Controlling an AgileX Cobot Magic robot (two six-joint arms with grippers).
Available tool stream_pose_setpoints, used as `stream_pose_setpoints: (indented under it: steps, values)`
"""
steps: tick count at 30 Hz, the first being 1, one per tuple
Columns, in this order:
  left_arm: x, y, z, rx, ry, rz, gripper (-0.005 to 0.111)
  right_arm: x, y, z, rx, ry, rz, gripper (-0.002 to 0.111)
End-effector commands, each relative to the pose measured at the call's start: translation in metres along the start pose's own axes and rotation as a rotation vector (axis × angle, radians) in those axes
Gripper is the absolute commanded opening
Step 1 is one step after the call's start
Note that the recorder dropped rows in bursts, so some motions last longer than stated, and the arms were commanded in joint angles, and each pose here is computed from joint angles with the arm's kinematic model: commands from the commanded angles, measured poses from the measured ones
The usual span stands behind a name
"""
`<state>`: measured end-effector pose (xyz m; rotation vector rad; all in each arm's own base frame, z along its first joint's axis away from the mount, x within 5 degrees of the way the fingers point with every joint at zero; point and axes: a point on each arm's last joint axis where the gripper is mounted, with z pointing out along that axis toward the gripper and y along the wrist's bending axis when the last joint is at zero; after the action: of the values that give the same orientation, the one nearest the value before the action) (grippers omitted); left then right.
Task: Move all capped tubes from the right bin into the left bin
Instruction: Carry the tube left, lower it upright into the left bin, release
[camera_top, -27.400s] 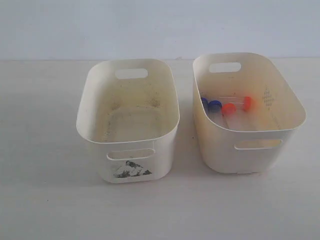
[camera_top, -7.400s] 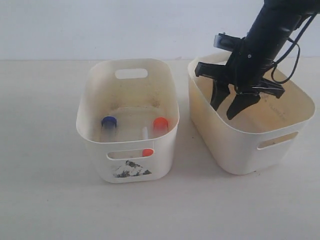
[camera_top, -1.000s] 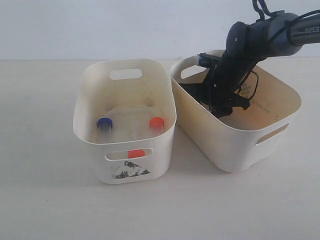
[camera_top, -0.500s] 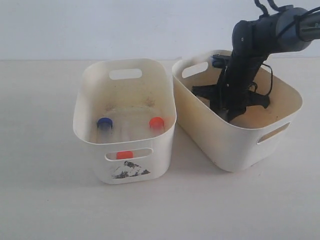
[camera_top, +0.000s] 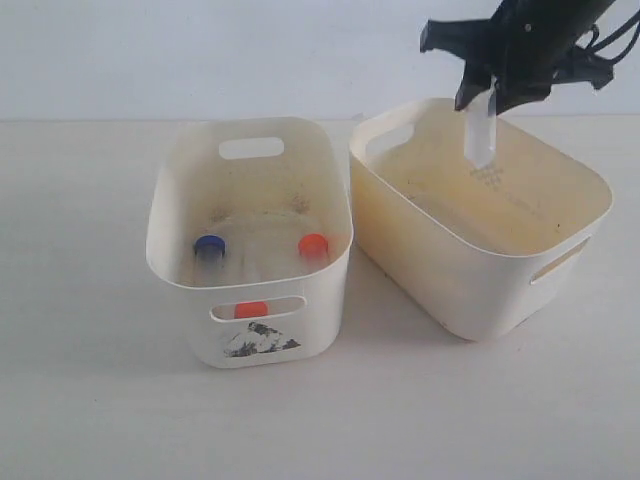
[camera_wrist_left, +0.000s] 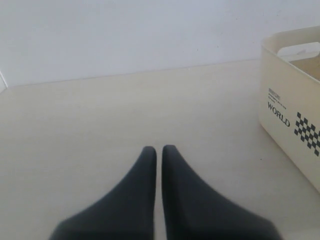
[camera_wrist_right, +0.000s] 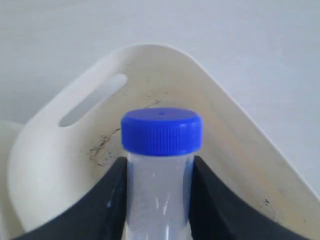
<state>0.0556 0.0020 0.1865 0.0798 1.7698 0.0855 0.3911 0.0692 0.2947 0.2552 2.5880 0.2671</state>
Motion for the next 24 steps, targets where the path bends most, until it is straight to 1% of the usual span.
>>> stream_pose_setpoints:
  steps: [1,3,5,8,13,16,18,22,23,24]
  values:
    - [-0.003,0.0,-0.001,0.001,-0.021,-0.018,0.004,-0.001,0.008,-0.038,-0.095,-0.047,-0.016,0.0]
    - [-0.003,0.0,-0.001,0.001,-0.021,-0.018,0.004,0.001,0.015,-0.047,-0.167,-0.044,-0.007,0.0]
    - [-0.003,0.0,-0.001,0.001,-0.021,-0.018,0.004,0.005,0.027,-0.051,-0.266,-0.014,-0.012,0.0]
    - [-0.003,0.0,-0.001,0.001,-0.021,-0.018,0.004,0.017,0.052,-0.051,-0.359,0.016,-0.08,0.0]
    - [-0.003,0.0,-0.001,0.001,-0.021,-0.018,0.004,0.037,0.099,-0.046,-0.432,-0.009,-0.2,0.0]
    - [-0.003,0.0,-0.001,0.001,-0.021,-0.018,0.004,0.047,0.12,-0.041,-0.464,-0.037,-0.234,0.0]
    - [-0.003,0.0,-0.001,0.001,-0.021,-0.018,0.004,0.051,0.129,-0.033,-0.472,-0.041,-0.247,0.0]
    - [-0.003,0.0,-0.001,0.001,-0.021,-0.018,0.004,0.063,0.141,-0.009,-0.463,0.01,-0.265,0.0]
    - [-0.003,0.0,-0.001,0.001,-0.021,-0.018,0.004,0.065,0.142,-0.004,-0.459,0.019,-0.268,0.002]
    - [-0.003,0.0,-0.001,0.001,-0.021,-0.018,0.004,0.066,0.143,0.002,-0.456,0.028,-0.272,0.006]
